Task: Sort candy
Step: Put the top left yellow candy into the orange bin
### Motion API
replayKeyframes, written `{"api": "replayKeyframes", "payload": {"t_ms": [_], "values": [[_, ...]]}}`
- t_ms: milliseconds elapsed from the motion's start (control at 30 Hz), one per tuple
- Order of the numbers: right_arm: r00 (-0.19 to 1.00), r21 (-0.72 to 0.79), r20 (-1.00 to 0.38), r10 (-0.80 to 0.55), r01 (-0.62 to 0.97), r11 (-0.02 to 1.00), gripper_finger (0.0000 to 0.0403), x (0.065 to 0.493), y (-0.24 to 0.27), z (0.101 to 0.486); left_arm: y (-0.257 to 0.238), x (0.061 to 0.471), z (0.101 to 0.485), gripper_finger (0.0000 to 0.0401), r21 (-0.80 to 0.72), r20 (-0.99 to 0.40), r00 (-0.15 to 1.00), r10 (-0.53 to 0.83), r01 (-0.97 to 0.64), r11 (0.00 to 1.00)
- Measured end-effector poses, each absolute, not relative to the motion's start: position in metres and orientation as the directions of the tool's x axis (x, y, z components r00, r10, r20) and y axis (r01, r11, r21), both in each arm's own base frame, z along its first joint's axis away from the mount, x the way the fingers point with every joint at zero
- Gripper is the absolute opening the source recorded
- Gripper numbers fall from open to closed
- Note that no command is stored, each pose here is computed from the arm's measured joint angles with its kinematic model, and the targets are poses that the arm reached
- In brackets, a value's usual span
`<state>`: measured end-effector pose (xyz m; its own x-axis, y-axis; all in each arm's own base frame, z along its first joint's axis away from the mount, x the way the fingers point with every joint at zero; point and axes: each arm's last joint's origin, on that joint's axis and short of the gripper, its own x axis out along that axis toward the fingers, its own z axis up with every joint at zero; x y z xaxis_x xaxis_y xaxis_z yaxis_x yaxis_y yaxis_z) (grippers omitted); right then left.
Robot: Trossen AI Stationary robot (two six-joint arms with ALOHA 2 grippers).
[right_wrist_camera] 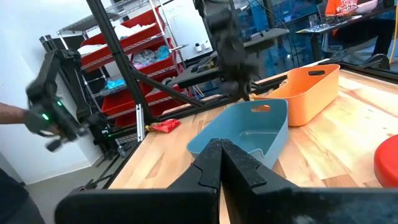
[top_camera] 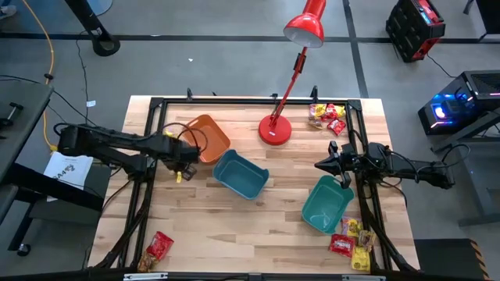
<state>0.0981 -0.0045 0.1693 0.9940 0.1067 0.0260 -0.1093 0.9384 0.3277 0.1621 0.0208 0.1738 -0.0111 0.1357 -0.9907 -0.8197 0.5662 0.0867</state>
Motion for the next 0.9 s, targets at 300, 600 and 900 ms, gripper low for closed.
{"api": "replayKeyframes", "payload": {"t_ms": [300,600,900], "values": [[0.994,0.327,0.026,0.107,-0.109,0.939,0.0,0.098,-0.004,0.169,0.033,0.185,0.292,0.0006,-0.021,-0.784,0.365,0.502,-0.824,0.566],[0.994,0.328,0.026,0.107,-0.11,0.938,0.0,0.098,-0.004,0.169,0.066,0.204,0.255,0.0055,0.166,-0.879,0.142,0.454,-0.803,0.572],[0.994,0.328,0.026,0.107,-0.11,0.938,0.0,0.098,-0.004,0.169,0.089,0.205,0.232,0.0152,0.296,-0.918,-0.055,0.394,-0.754,0.586]]}}
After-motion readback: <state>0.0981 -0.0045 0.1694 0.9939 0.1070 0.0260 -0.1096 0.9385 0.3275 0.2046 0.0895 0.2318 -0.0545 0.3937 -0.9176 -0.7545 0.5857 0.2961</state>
